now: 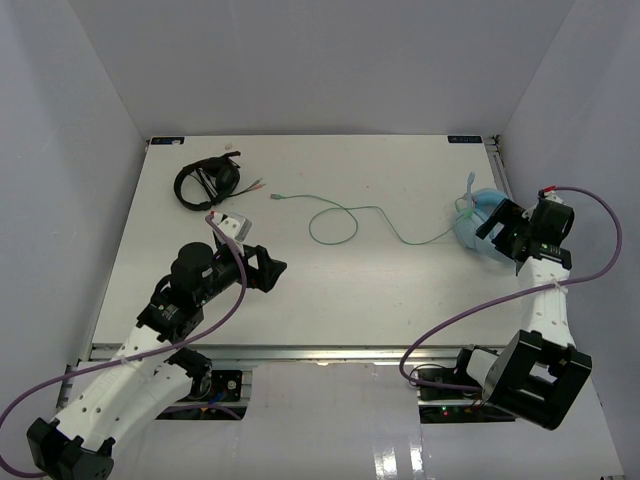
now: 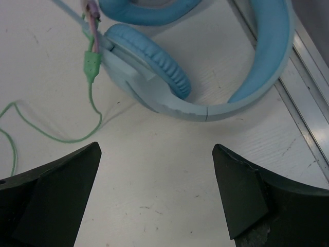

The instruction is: Wrap the headphones

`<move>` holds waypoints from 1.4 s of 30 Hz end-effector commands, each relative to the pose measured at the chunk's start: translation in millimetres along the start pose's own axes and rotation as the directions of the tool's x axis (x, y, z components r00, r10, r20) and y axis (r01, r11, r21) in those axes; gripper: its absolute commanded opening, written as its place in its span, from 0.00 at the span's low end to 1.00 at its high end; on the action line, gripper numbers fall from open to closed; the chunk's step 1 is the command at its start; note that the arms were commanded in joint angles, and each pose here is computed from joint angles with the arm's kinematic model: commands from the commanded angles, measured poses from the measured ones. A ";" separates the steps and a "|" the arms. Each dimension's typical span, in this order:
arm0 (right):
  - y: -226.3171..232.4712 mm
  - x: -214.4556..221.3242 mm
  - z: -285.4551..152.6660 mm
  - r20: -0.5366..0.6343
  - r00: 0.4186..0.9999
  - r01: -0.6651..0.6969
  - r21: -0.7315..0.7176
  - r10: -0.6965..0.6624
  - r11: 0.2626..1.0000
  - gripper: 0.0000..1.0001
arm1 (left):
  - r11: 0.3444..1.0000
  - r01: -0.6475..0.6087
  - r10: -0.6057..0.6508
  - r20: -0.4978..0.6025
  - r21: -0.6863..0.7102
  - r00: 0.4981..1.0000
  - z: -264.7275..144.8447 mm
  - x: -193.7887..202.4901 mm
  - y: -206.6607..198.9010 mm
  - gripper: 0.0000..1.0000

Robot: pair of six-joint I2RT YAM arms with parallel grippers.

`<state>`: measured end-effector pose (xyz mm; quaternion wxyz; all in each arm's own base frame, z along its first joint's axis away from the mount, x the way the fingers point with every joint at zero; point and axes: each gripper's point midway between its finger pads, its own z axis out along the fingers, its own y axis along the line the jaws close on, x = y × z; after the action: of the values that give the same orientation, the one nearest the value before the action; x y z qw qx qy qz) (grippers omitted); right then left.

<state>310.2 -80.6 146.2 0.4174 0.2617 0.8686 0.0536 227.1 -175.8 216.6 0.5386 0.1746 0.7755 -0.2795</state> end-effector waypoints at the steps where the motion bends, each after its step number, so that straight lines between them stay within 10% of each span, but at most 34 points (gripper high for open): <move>1: -30.5 -36.5 -4.0 0.162 0.975 -0.185 0.199 0.154 0.962 0.95 | 1.000 -0.002 0.002 0.030 0.004 1.000 -1.4 -14.5 -3.4 0.98; 24: -96.2 -3.5 62.9 0.176 0.946 -0.320 0.361 0.273 0.876 0.89 | 0.998 0.011 -0.013 -0.044 -0.055 0.999 7.6 2.7 9.1 0.98; 42: -76.0 18.6 76.9 0.107 0.954 -0.298 0.230 0.281 0.926 0.39 | 0.999 0.008 -0.010 -0.025 -0.053 1.000 4.5 -1.8 8.1 0.98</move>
<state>320.2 -153.6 50.2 0.3720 0.4560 0.8079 -0.0321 234.6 -172.0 192.4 0.5095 0.1647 0.8059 -0.2526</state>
